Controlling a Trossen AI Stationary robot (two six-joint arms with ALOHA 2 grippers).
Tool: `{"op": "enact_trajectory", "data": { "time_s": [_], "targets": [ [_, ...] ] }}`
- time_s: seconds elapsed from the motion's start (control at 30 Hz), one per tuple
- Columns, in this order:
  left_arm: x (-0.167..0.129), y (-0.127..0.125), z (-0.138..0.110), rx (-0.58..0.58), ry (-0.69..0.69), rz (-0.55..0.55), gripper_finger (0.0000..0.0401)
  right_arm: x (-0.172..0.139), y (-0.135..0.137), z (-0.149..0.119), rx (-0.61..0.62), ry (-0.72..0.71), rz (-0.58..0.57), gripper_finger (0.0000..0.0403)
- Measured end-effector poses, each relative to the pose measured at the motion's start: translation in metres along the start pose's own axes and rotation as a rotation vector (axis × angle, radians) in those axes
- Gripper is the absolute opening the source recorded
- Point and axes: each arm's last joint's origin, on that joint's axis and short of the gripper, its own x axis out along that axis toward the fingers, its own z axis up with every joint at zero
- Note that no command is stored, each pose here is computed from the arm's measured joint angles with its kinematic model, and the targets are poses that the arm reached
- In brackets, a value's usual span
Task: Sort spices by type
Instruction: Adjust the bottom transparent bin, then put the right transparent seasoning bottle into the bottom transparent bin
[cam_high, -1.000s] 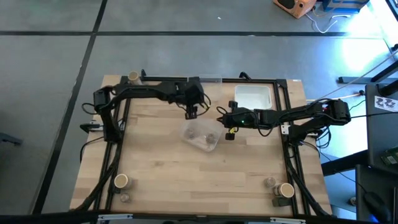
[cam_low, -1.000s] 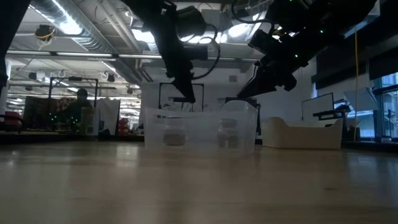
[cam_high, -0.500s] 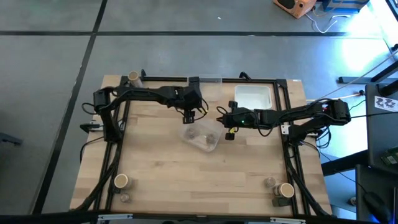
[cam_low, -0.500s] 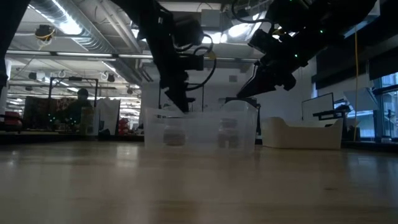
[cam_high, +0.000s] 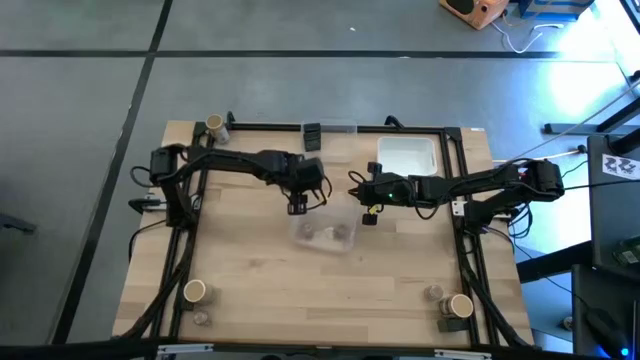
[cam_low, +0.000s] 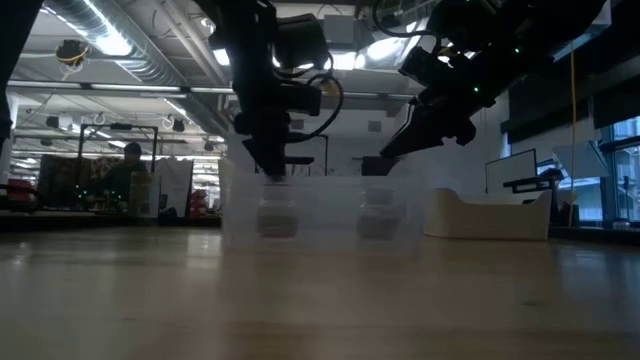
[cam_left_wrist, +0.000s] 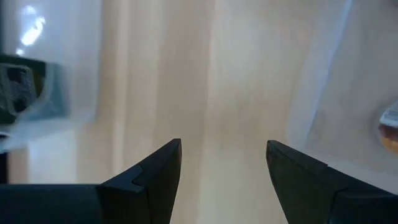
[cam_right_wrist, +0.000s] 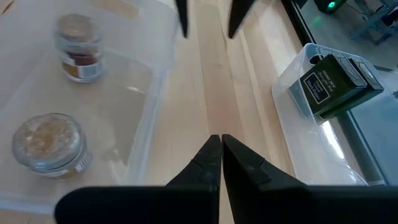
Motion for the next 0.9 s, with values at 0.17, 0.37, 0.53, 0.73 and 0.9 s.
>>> {"op": "enact_trajectory", "data": {
  "time_s": [0.17, 0.37, 0.53, 0.73, 0.9],
  "targets": [
    [-0.012, -0.016, -0.004, -0.031, 0.031, -0.021, 0.0219, 0.000, 0.000, 0.000, 0.000, 0.000, 0.000, 0.0017],
    [-0.066, -0.033, -0.011, -0.097, -0.081, 0.003, 0.0219, 0.000, 0.000, 0.000, -0.001, 0.003, 0.001, 0.0017],
    [-0.105, -0.047, -0.023, -0.135, -0.216, 0.028, 0.0219, 0.000, 0.000, 0.002, 0.029, -0.016, -0.003, 0.0017],
    [-0.096, -0.080, -0.052, -0.151, -0.304, -0.039, 0.0219, -0.003, 0.002, 0.009, 0.157, -0.106, 0.145, 0.0017],
    [-0.071, -0.111, -0.075, -0.177, -0.336, -0.064, 0.0219, -0.020, 0.022, 0.026, 0.120, -0.150, 0.354, 0.0017]
  ]
}}
